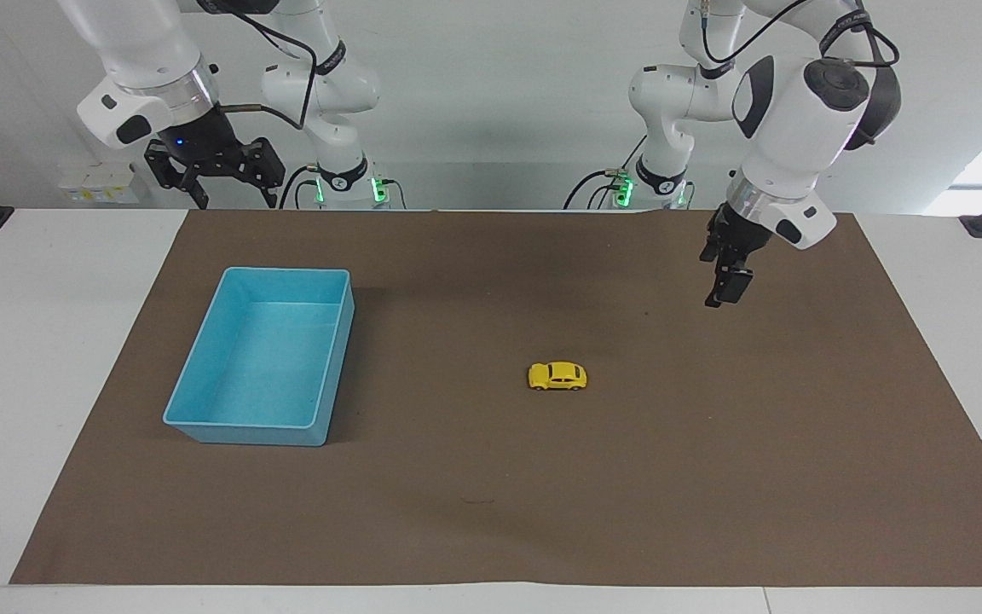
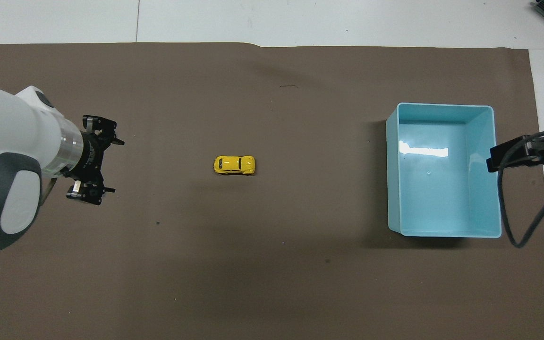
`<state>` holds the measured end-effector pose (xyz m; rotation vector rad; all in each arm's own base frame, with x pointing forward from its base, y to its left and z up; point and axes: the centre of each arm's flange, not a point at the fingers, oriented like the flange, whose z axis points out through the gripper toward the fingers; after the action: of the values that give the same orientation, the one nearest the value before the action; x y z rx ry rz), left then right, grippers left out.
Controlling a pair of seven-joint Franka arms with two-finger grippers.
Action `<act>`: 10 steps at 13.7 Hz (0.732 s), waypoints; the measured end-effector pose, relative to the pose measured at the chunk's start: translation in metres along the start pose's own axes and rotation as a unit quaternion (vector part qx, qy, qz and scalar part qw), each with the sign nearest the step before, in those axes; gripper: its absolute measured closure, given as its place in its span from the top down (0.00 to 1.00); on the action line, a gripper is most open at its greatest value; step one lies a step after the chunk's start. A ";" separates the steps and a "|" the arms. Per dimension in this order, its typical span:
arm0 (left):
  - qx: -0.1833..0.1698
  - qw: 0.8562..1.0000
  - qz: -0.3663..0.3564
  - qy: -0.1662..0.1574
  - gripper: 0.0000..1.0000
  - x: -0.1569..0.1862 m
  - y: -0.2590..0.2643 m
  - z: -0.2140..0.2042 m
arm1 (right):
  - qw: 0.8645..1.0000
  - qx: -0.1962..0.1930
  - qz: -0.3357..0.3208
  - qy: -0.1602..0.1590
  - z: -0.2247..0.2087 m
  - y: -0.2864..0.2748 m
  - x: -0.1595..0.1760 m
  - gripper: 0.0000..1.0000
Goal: Wind up and store yellow beetle car
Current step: 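Reach the left gripper over to the yellow beetle car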
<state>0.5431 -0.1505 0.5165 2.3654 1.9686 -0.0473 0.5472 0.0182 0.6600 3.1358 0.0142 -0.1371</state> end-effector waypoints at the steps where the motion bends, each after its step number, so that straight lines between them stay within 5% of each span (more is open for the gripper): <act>1: -0.004 1.000 -0.019 -0.001 1.00 -0.014 0.004 0.008 | 1.000 0.000 0.000 0.000 0.000 0.000 0.000 1.00; 10: -0.018 0.995 -0.101 -0.009 1.00 -0.110 0.025 0.093 | 1.000 0.000 0.000 0.000 0.000 0.000 0.000 1.00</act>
<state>0.5489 -0.2697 0.4314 2.1283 2.1724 -0.0432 0.5472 0.0182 0.6600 3.1358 0.0142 -0.1372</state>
